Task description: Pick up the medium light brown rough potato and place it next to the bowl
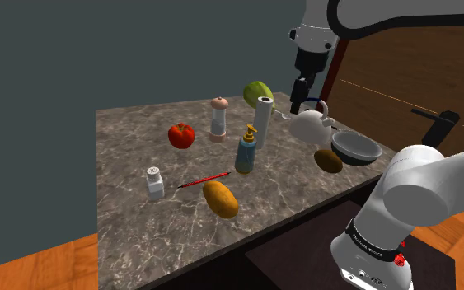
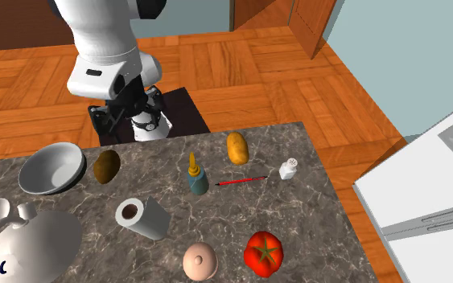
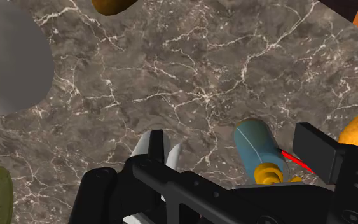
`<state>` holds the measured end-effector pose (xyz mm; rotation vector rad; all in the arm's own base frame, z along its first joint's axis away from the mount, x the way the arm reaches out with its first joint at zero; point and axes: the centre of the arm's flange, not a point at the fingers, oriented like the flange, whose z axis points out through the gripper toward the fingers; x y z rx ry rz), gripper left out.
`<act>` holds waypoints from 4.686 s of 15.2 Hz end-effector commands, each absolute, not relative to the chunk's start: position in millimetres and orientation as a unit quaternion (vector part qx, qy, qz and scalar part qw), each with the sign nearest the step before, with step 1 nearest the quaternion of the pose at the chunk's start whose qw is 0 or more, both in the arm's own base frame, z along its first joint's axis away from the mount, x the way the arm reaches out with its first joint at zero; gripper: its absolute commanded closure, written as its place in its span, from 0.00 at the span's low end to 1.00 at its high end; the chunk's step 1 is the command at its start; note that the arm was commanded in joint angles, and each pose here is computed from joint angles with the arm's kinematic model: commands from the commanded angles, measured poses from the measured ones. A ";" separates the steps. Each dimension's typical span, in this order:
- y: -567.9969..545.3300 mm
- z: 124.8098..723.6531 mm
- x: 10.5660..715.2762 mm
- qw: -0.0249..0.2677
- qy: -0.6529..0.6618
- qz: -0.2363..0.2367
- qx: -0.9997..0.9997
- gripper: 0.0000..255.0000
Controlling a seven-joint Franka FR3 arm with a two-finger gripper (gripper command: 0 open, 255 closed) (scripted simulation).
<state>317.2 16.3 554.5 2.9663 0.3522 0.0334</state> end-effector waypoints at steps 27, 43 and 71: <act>360.1 357.4 355.8 0.266 -0.099 -0.059 0.957 0.00; 357.8 306.5 355.5 0.278 -0.113 -0.063 0.952 0.00; 357.8 396.3 355.5 0.278 -0.113 -0.063 0.952 1.00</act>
